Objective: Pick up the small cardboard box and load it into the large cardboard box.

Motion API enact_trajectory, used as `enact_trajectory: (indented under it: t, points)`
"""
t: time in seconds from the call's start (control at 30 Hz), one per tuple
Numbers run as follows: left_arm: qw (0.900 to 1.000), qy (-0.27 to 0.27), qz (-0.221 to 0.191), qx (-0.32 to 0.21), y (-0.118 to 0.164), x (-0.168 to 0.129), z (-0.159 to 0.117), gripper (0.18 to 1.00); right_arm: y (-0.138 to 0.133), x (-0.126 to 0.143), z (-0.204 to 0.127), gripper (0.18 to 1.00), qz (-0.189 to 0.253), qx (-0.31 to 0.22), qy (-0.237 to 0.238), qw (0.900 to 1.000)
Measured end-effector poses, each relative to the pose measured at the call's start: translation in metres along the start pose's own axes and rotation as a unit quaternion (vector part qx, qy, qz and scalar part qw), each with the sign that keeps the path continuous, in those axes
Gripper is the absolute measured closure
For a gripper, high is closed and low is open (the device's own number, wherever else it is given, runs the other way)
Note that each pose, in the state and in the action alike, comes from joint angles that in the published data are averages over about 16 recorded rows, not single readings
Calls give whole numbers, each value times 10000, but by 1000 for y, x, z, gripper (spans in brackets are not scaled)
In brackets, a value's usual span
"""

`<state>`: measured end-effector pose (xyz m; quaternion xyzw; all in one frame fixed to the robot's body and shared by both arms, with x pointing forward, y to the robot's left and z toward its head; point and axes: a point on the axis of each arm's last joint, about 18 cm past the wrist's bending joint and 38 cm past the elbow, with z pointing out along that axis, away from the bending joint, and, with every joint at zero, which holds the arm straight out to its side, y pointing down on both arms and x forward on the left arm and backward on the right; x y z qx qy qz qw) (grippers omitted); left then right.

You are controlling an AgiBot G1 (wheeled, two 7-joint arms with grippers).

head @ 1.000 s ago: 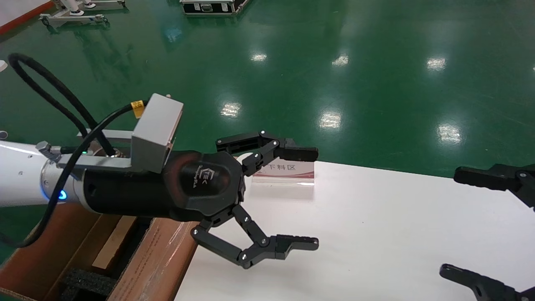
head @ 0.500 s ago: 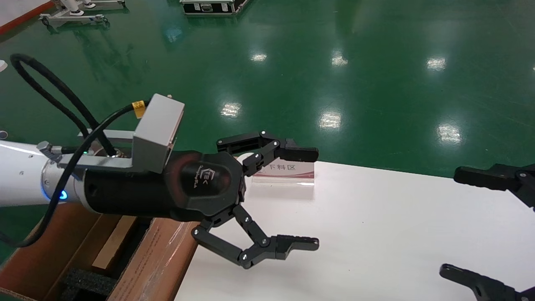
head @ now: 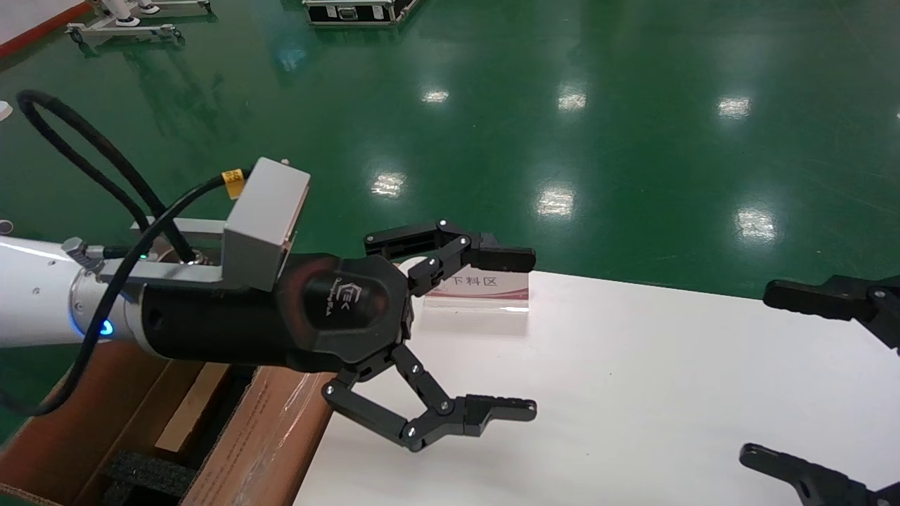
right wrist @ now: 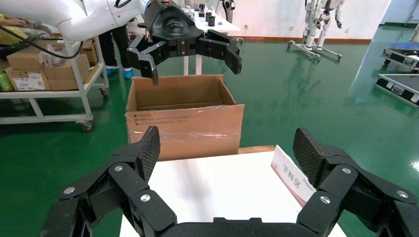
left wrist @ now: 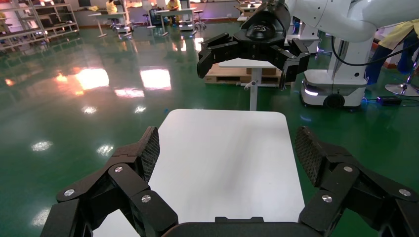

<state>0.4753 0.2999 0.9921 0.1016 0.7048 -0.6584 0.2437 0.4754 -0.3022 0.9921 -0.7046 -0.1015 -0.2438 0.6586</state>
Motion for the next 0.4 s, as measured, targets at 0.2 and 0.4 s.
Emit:
enact_trajectory:
  t: [0.2, 0.4]
  points:
    - [10000, -1, -1, 0, 0, 0, 0, 184, 0, 0, 0, 178, 0, 0, 0, 10000]
    - [10000, -1, -1, 1, 0, 0, 0, 184, 0, 0, 0, 178, 0, 0, 0, 10000]
